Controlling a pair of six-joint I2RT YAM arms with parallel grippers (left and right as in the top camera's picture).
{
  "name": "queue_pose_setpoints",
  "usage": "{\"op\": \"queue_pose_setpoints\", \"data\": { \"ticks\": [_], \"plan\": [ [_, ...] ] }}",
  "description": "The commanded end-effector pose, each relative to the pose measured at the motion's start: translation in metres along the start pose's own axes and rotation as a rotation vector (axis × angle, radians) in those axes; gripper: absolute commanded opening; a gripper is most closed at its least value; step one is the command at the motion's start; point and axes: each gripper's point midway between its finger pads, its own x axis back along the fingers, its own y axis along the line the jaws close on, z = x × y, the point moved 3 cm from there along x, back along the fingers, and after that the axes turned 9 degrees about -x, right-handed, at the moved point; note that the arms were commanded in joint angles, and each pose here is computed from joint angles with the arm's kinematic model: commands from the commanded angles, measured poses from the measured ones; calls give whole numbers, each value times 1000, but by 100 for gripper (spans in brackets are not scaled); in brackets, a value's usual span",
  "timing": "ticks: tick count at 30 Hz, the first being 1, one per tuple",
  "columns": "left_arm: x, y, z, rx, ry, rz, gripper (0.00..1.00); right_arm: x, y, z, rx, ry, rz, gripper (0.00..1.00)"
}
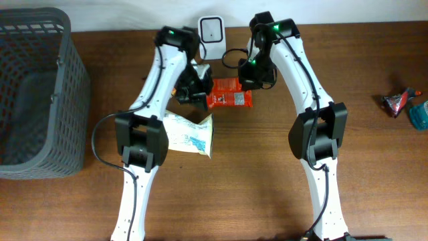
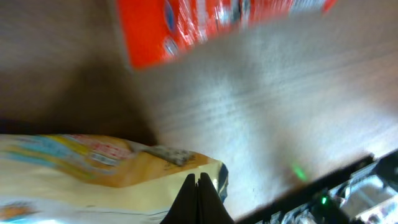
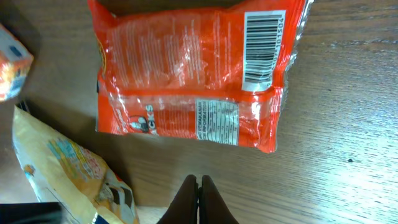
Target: Scan the item barcode
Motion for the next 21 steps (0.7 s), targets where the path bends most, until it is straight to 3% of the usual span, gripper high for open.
{"op": "queue_pose_setpoints", "data": {
  "ticks": [1,3,8,15,17,18,21],
  "plan": [
    [-2,10,12,-13,43,-17,0,3,2,4,42,14,-3,5],
    [13,20,29,-8,48,-115,0,3,-5,3,39,2,47,5],
    [37,23,65,2,58,-185,0,3,-8,3,37,-1,68,8],
    [-47,60,82,46,167,-166,0,3,-8,3,37,0,68,8],
    [-64,88,75,115,107,-235,0,3,-8,3,37,0,68,8],
    [-62,113,81,210,110,-345,0,3,-8,3,37,0,68,8],
    [-28,161,105,408,150,-588,0,3,-8,2,39,-5,66,8]
  ]
}}
